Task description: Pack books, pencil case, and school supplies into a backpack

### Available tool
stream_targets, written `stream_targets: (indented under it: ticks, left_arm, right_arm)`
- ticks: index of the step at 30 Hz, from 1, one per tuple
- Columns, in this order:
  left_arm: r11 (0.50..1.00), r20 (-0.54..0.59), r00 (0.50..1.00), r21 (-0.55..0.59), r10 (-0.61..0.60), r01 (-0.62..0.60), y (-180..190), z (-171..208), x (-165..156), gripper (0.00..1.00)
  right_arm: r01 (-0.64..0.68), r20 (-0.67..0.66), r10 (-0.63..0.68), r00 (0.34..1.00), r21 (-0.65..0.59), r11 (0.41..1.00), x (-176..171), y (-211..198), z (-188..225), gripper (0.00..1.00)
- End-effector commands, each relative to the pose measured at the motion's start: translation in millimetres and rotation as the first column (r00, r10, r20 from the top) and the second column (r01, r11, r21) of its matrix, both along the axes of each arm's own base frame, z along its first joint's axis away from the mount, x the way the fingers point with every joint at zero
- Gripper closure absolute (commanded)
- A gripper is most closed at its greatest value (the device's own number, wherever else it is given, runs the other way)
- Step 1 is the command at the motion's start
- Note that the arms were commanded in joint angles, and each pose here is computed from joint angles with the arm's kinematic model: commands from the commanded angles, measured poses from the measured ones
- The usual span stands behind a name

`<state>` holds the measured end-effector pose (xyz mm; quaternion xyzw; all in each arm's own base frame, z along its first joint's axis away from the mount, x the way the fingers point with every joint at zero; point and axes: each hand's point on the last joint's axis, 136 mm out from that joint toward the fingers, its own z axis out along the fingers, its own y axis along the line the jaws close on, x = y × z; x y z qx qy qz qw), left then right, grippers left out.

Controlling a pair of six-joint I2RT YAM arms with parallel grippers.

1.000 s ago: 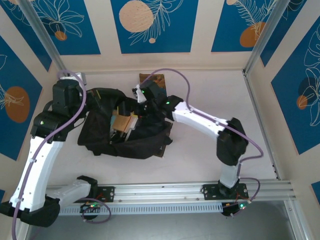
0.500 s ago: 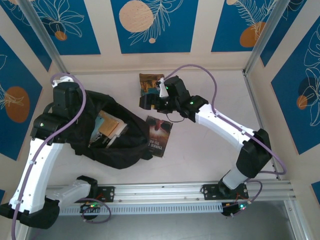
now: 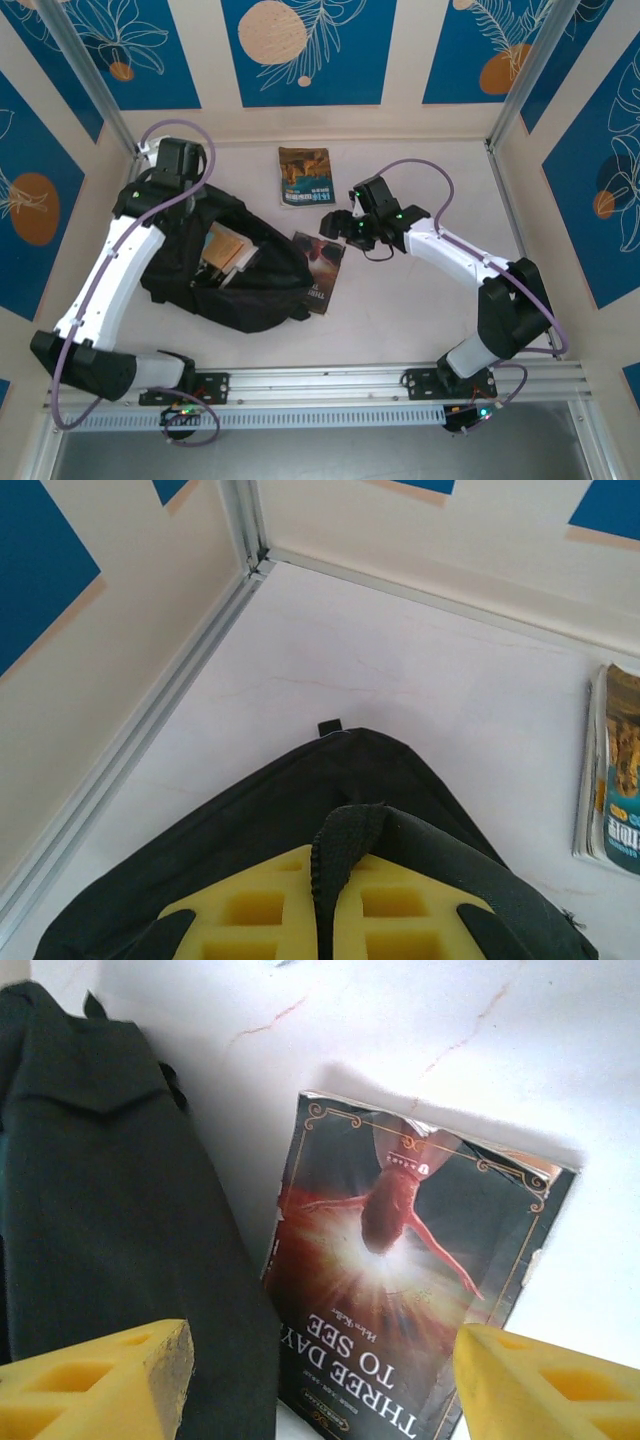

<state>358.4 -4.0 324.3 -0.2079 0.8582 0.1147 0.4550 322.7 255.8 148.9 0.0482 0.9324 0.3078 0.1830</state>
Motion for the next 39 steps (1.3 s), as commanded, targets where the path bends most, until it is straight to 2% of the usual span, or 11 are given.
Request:
stream_targets:
  ticks: [1, 9, 17, 21, 27, 31, 35, 39]
  left_arm:
    - [0.995, 0.127, 0.987, -0.025, 0.095, -0.092, 18.9, 30.9, 14.3, 1.0]
    - [0.985, 0.082, 0.982, -0.036, 0.17, -0.167, 46.7, 7.6, 21.1, 1.0]
    - [0.995, -0.045, 0.996, -0.064, 0.072, -0.075, 31.2, -34.2, 57.9, 1.0]
    - [0.987, -0.106, 0.994, -0.16, -0.005, -0.012, 10.4, -60.5, 65.9, 1.0]
    - [0.965, -0.097, 0.993, -0.259, -0.069, 0.041, -6.9, -74.1, 60.8, 1.0]
    - [0.939, -0.116, 0.986, -0.335, -0.123, 0.078, -21.7, -85.9, 56.2, 1.0]
    - [0.927, -0.128, 0.982, -0.365, -0.138, 0.083, -26.1, -94.7, 50.1, 1.0]
    - [0.925, -0.113, 0.983, -0.369, -0.143, 0.092, -27.2, -90.7, 50.6, 1.0]
  right_arm:
    - [0.025, 0.005, -0.025, 1.0, -0.005, 1.0, -1.4, -11.6, -1.7, 0.3]
    - [0.015, -0.024, -0.015, 1.0, 0.0, 1.0, -6.2, -18.3, -16.4, 0.3]
    - [-0.047, -0.074, 0.047, 0.996, -0.004, 0.999, -6.3, -1.2, -40.3, 0.34]
    - [-0.018, -0.062, 0.013, 0.998, -0.092, 0.996, 20.8, -11.0, -55.6, 0.35]
    - [-0.069, -0.079, 0.069, 0.994, 0.008, 0.998, 67.6, 10.8, -59.9, 0.36]
    - [-0.106, -0.124, 0.103, 0.987, -0.015, 0.994, 84.1, 21.1, -79.0, 0.37]
    - [-0.142, -0.209, 0.134, 0.969, -0.02, 0.99, 72.6, 24.4, -105.1, 0.4]
    - [-0.151, -0.234, 0.149, 0.961, 0.008, 0.988, 46.6, 21.0, -113.6, 0.42]
